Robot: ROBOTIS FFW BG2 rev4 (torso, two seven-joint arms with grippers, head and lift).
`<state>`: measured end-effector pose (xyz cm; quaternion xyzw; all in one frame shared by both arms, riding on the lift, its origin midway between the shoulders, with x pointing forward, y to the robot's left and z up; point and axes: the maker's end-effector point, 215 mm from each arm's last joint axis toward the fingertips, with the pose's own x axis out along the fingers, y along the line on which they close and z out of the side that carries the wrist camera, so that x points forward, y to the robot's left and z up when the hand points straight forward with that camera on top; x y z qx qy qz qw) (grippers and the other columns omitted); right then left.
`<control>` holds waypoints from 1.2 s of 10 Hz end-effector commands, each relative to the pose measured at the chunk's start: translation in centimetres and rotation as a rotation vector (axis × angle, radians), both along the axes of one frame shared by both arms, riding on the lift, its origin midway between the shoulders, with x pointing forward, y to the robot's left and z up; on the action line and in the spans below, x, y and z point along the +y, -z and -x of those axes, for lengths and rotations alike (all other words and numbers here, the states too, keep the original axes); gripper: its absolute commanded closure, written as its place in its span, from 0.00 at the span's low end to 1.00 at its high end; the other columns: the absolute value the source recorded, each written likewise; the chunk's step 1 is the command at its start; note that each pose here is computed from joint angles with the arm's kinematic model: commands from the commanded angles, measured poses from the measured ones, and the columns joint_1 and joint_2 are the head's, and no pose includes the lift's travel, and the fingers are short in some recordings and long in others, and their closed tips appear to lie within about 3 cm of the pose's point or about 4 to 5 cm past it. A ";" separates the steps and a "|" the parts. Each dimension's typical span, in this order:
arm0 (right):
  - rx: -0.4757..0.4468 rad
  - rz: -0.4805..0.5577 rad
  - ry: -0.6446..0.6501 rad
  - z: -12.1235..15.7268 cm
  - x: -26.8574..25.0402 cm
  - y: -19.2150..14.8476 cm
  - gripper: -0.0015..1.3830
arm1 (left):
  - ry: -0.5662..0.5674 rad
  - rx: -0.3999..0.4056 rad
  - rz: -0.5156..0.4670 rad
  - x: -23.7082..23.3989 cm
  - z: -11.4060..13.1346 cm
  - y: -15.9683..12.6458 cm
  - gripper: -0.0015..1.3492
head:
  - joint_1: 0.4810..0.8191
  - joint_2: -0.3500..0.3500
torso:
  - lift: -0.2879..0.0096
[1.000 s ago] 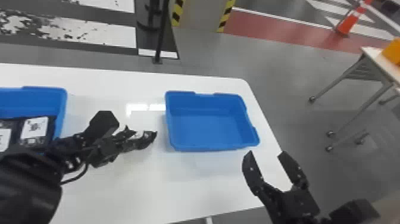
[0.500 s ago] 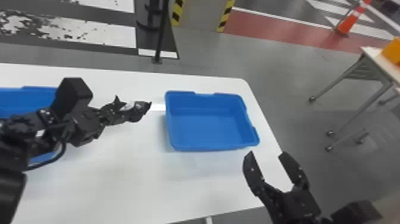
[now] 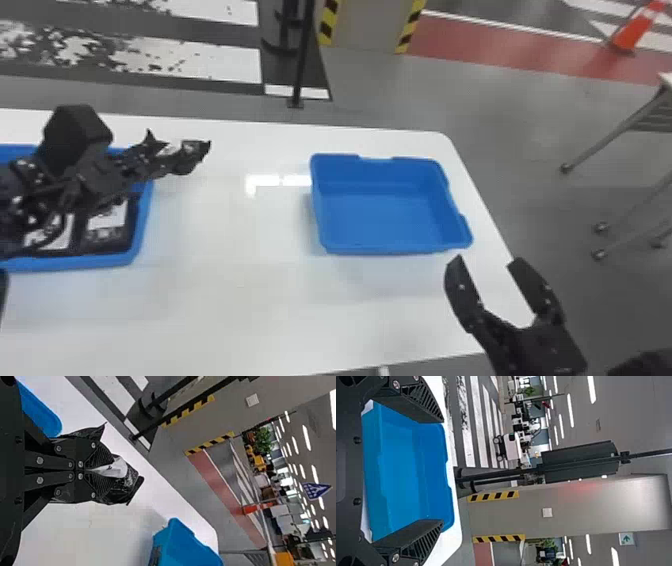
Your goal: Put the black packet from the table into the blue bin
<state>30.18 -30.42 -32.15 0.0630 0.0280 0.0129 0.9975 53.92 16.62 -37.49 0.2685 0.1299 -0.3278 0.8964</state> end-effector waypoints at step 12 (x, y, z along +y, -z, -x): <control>0.006 -0.005 -0.001 0.4 0.1 0.0 0.08 | -0.410 -0.050 0.043 20.0 7.6 -1.6 0.11 | 0.63 0.51 | 0.60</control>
